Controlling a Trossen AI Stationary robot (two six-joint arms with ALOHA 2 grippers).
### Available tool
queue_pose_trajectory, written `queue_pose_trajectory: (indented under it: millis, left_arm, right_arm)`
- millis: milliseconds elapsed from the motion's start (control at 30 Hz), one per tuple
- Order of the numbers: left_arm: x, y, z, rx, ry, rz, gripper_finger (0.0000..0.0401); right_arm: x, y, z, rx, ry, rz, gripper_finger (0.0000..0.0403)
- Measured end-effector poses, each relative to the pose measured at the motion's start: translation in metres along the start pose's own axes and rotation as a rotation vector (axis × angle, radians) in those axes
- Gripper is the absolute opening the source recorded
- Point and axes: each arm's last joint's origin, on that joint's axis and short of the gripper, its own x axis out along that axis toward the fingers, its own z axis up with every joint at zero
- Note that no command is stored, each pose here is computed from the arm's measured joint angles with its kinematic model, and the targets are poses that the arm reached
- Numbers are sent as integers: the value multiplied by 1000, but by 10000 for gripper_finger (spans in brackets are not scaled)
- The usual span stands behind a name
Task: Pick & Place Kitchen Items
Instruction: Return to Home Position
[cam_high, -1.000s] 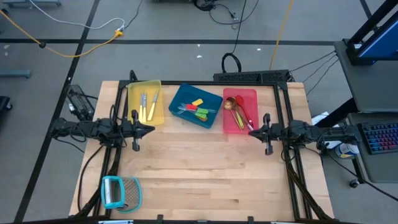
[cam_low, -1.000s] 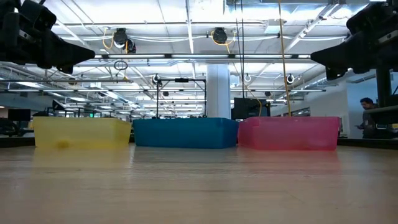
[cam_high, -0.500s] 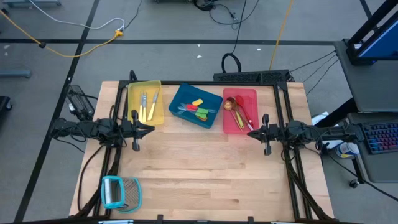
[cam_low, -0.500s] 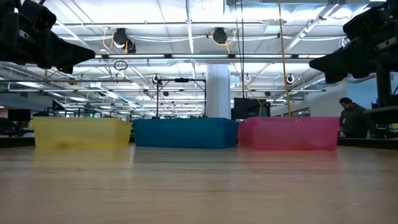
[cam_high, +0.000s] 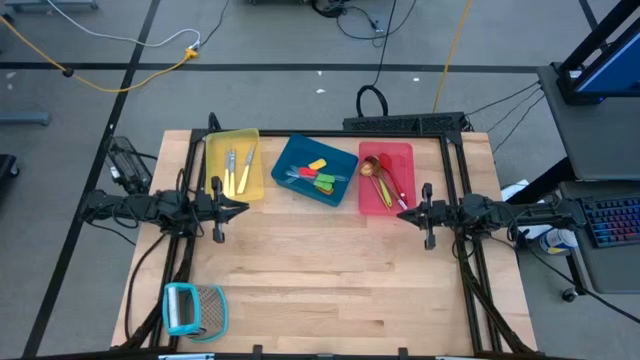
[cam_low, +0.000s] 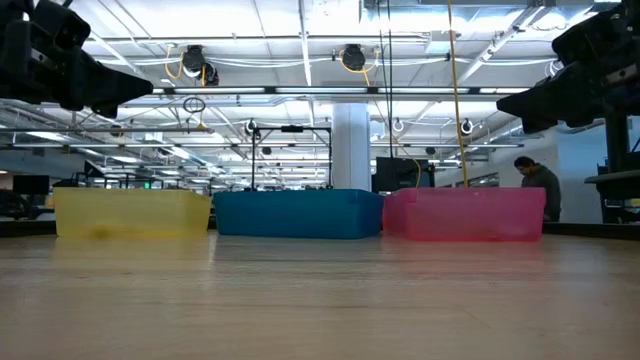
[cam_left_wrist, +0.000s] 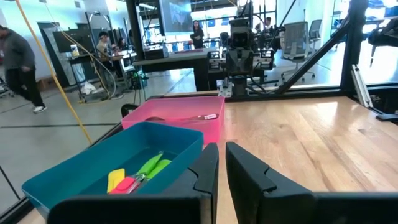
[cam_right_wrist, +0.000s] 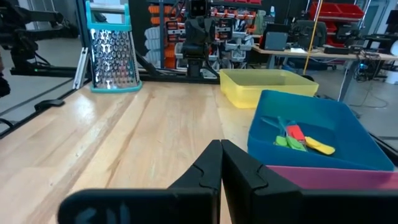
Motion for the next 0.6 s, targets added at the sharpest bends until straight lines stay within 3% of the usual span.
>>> queue_pose_trajectory:
  millis: [600]
  left_arm:
    - [0, 0, 0, -33, -3, 1, 37]
  right_arm:
    - [0, 0, 0, -43, -1, 4, 6]
